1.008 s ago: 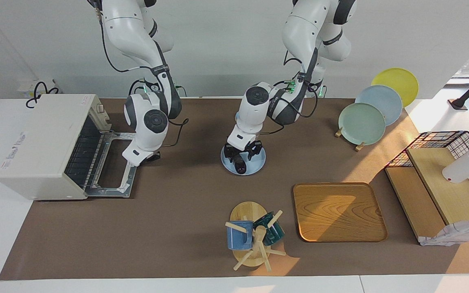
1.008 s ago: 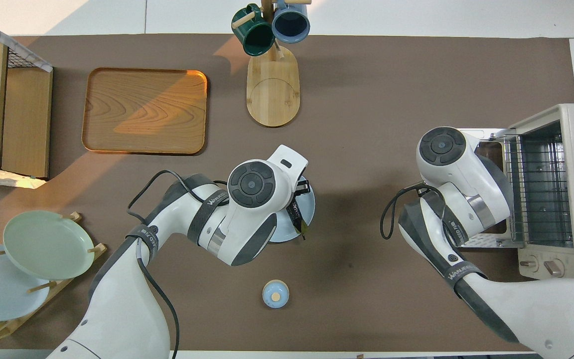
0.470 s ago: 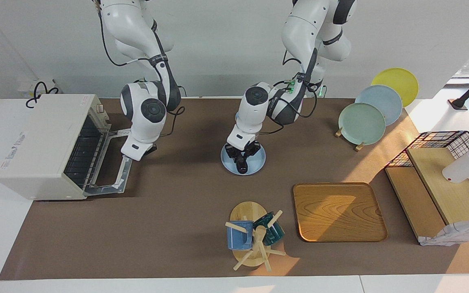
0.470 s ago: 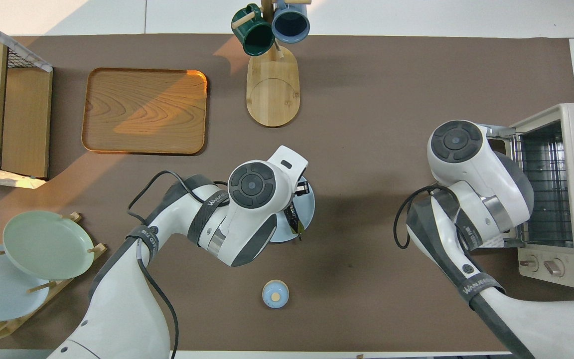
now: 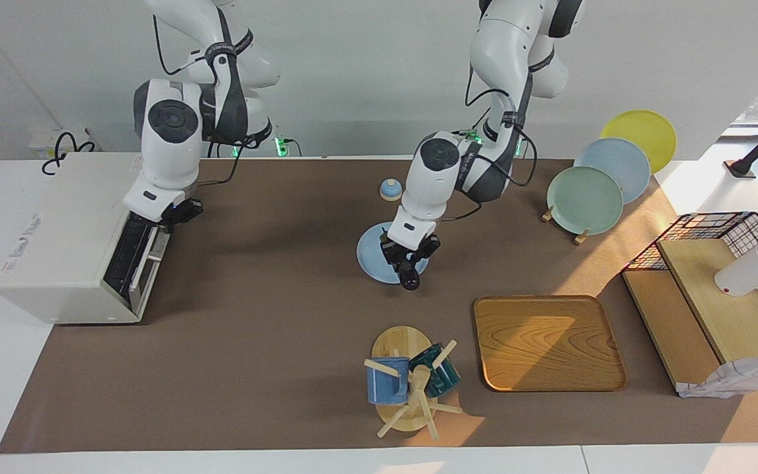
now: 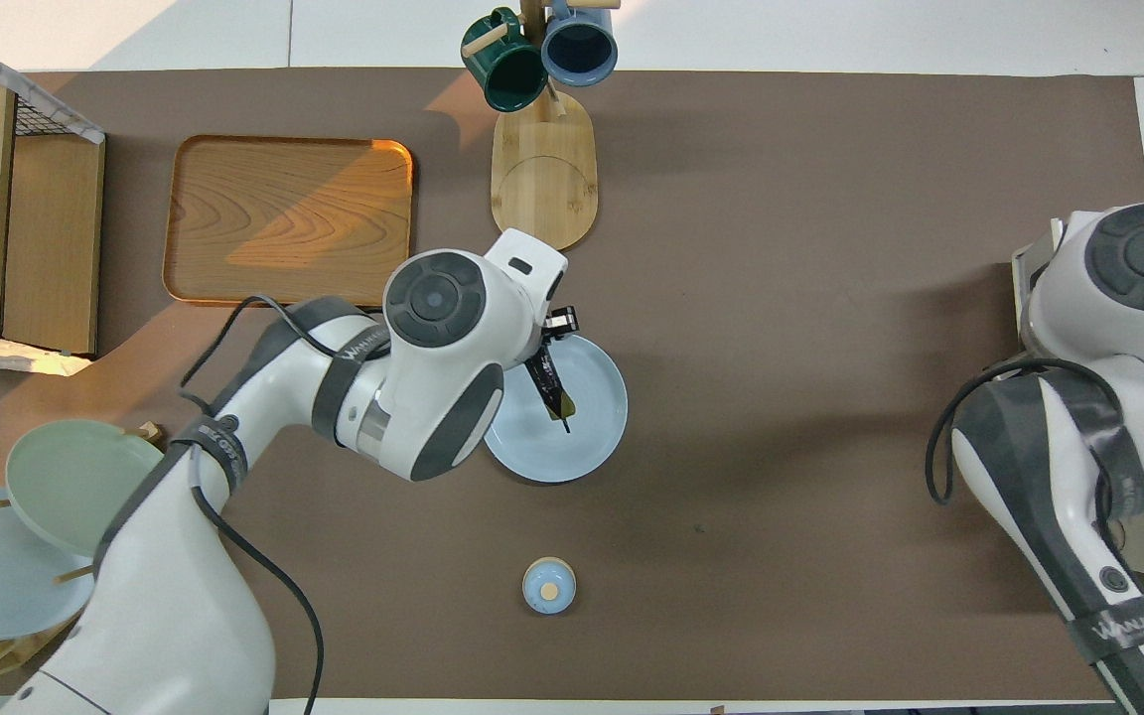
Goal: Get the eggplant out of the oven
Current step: 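Carry the eggplant with the left gripper onto the wooden tray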
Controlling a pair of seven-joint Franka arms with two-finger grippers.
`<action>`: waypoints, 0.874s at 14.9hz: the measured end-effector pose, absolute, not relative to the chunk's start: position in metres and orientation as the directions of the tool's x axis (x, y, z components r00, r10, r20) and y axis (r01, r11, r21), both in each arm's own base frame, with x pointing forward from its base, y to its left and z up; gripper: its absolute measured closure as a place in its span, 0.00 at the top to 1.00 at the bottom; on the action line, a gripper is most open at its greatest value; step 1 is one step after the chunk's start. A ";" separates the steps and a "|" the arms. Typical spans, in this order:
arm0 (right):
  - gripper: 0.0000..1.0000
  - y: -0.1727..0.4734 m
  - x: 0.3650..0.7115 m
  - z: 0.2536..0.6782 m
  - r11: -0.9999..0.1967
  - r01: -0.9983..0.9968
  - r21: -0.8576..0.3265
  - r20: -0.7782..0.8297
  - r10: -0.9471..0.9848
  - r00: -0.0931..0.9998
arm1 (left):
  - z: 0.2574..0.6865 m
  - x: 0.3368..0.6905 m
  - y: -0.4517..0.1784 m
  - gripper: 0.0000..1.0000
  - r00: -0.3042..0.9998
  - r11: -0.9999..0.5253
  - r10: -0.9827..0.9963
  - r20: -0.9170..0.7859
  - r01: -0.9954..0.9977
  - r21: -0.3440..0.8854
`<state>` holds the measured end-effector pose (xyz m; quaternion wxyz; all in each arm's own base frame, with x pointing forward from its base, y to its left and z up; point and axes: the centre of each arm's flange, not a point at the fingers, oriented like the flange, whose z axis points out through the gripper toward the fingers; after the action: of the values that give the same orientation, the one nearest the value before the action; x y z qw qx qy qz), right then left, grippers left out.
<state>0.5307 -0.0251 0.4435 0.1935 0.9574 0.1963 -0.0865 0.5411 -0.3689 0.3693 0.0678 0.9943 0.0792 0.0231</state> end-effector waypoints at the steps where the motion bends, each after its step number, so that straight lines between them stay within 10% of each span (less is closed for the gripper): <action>1: 0.01 -0.034 0.530 0.448 -0.848 0.411 0.336 -0.242 0.344 0.907 | 0.382 0.559 -0.349 0.38 0.987 -0.979 0.157 0.039 0.150 0.137; 13: 0.40 -0.033 0.520 0.540 -0.948 0.267 0.171 -0.186 0.235 0.954 | 0.339 0.702 -0.114 0.38 0.997 -0.995 -0.011 0.081 -0.019 0.096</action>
<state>0.5202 -0.0329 0.5403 0.0975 0.9836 0.1277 -0.0820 0.7018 -0.1142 0.3392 0.0485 0.9980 -0.0075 0.0404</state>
